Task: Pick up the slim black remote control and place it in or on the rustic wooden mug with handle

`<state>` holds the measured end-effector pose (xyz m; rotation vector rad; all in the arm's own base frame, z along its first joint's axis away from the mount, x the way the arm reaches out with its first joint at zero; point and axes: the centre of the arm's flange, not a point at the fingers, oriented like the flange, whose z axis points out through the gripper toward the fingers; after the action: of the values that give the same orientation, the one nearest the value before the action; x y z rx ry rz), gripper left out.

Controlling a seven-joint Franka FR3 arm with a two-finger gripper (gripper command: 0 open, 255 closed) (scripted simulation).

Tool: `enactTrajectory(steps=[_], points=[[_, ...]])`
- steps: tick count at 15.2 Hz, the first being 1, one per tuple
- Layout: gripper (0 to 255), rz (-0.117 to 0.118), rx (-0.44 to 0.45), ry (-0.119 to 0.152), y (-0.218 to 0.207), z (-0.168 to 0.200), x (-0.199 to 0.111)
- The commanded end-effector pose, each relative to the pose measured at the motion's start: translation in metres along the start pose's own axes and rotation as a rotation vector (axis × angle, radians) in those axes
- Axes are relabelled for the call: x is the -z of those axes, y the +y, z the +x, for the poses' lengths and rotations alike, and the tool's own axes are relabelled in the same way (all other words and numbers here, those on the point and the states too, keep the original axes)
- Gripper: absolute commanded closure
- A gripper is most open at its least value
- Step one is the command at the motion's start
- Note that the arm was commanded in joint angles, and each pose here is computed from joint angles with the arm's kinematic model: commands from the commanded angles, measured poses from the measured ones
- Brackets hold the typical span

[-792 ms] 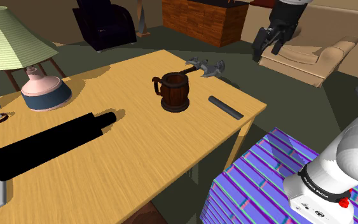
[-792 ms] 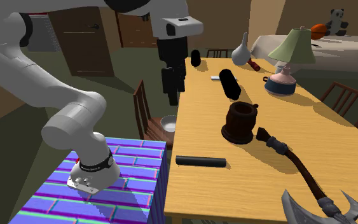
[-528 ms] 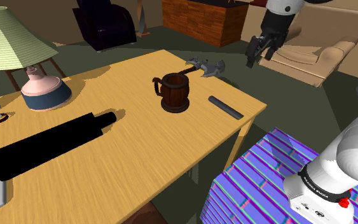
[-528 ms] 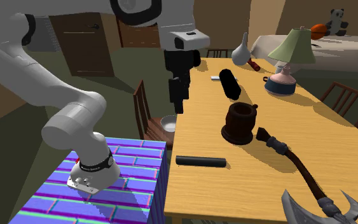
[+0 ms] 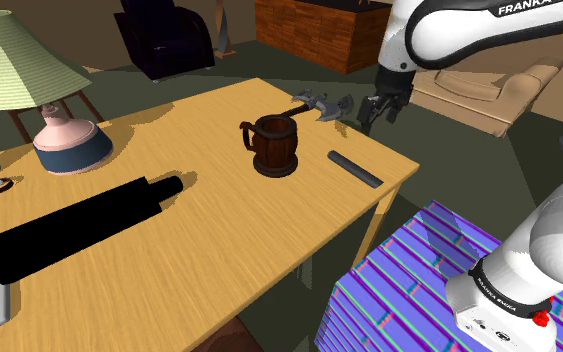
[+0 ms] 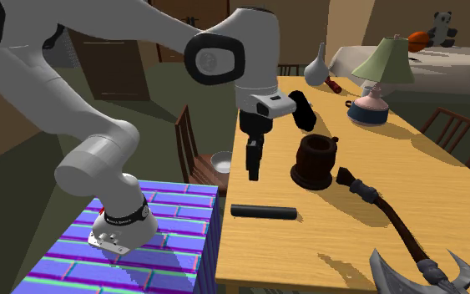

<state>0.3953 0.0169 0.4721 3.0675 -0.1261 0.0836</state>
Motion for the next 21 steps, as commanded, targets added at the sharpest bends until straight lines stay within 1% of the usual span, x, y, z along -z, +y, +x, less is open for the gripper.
enactTrajectory(steps=[1,9,16,21], points=[[0,-0.002,0.009,-0.008,-0.004,0.012,-0.024],[0,-0.012,0.044,-0.045,-0.022,0.051,-0.119],[0,-0.012,0.044,-0.045,-0.021,0.049,-0.156],[0,-0.012,0.044,-0.045,-0.021,0.049,-0.159]])
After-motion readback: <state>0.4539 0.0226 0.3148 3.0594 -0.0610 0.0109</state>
